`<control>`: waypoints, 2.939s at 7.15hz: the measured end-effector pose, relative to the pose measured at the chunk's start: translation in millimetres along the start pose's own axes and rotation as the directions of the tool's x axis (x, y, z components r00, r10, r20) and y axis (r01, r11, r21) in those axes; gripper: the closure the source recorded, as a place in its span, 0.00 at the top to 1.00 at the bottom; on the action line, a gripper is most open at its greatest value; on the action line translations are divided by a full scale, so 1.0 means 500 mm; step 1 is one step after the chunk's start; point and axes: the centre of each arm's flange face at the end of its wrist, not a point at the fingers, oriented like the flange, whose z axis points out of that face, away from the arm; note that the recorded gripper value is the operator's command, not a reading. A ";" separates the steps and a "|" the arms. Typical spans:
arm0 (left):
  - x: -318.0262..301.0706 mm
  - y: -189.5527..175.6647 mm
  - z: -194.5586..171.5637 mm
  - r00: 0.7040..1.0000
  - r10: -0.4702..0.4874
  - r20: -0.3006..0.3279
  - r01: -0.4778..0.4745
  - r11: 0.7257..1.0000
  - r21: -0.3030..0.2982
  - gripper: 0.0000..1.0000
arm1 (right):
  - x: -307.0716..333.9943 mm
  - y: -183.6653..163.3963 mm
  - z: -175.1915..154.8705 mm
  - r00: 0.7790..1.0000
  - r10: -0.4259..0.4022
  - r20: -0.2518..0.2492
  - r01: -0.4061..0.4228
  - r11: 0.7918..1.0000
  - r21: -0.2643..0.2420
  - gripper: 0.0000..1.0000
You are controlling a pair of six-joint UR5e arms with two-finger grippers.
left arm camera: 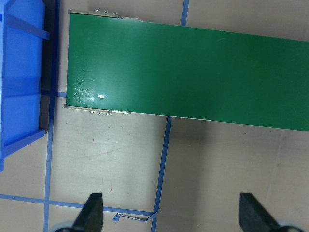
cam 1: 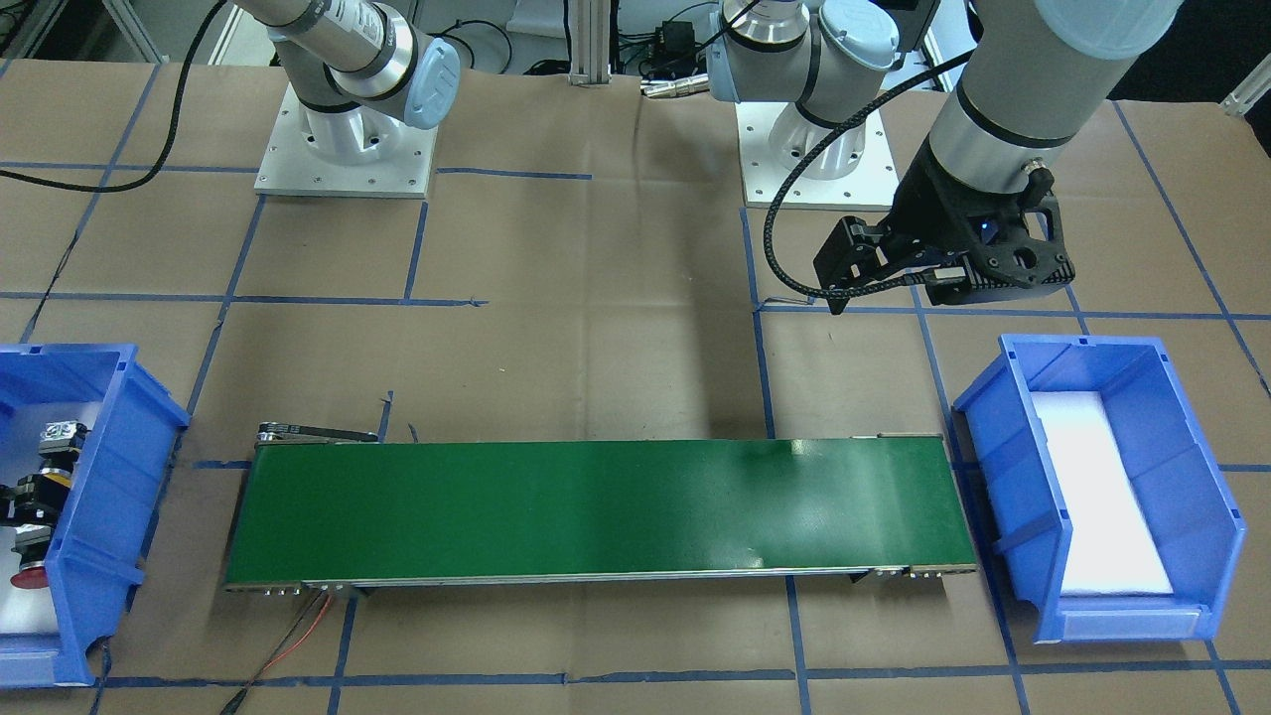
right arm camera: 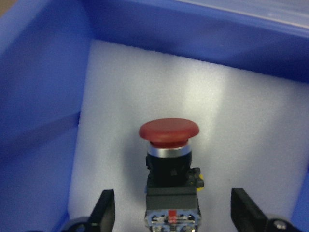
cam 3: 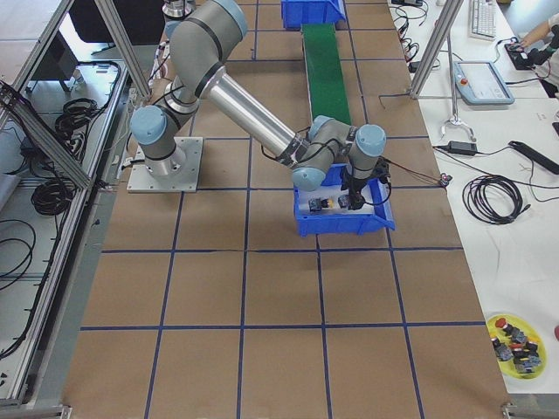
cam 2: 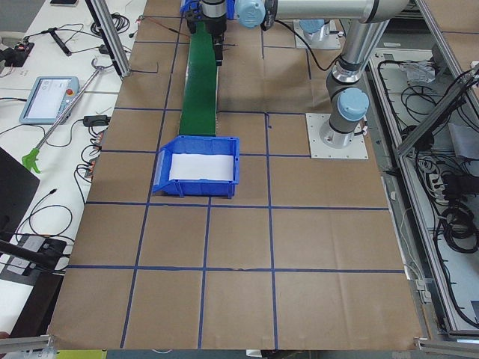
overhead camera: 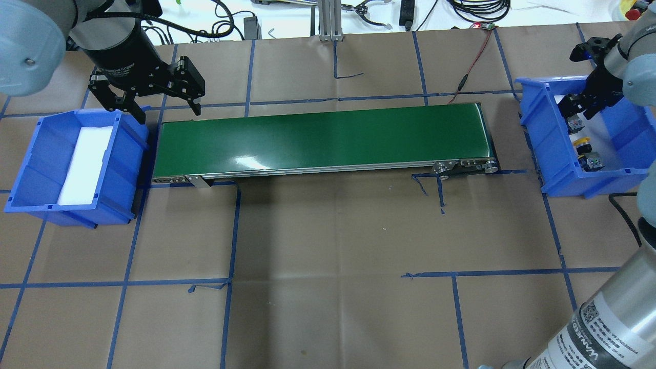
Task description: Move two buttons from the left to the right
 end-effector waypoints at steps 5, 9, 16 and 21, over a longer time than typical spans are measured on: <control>0.000 0.000 0.000 1.000 0.000 0.000 0.000 1.000 0.000 1.00 | -0.075 0.020 -0.253 1.000 -0.020 -0.023 0.022 0.995 0.097 1.00; 0.000 0.001 0.003 1.000 0.000 0.000 0.000 1.000 -0.003 1.00 | -0.312 0.116 -0.488 0.992 -0.123 -0.007 0.122 0.981 0.151 1.00; 0.000 0.000 0.005 1.000 0.000 0.000 0.000 1.000 -0.005 1.00 | -0.753 0.170 -0.543 0.935 0.352 -0.033 -0.349 0.934 0.081 1.00; 0.000 0.000 0.005 1.000 0.000 0.000 0.000 1.000 -0.005 1.00 | -0.766 0.182 -0.555 0.913 0.403 -0.057 -0.396 0.912 0.107 1.00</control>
